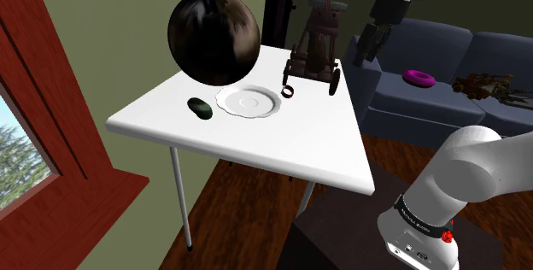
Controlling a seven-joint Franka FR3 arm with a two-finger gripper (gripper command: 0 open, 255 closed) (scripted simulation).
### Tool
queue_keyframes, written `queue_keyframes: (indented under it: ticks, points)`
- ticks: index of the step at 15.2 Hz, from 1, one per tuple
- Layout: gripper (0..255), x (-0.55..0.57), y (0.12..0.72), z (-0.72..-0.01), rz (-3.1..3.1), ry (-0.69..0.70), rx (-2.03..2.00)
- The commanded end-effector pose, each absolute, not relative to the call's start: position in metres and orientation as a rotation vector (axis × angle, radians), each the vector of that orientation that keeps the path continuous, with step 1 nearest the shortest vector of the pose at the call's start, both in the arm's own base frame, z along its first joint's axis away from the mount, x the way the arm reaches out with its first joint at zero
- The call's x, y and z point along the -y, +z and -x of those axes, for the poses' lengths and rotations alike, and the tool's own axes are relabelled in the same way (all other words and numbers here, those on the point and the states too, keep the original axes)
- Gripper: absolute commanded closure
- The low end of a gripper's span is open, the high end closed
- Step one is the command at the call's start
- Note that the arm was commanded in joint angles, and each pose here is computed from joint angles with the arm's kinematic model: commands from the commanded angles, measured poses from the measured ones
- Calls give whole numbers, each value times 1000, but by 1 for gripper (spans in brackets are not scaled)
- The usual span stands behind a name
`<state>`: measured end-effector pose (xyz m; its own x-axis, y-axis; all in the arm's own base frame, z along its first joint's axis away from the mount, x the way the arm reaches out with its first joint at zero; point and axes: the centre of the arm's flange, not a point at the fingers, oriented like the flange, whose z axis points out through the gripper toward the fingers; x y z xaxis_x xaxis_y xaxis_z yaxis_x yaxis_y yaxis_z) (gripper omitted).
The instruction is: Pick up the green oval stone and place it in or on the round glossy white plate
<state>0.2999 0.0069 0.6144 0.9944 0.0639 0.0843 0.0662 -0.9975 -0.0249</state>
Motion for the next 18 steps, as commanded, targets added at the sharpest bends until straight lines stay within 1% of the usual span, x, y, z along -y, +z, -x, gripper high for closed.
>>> queue_keyframes:
  ticks: [1, 18]
  points:
    - [0, -7, 614, -300, 3110, -130, 102]
    - [0, -195, 565, -423, 3139, -82, 7]
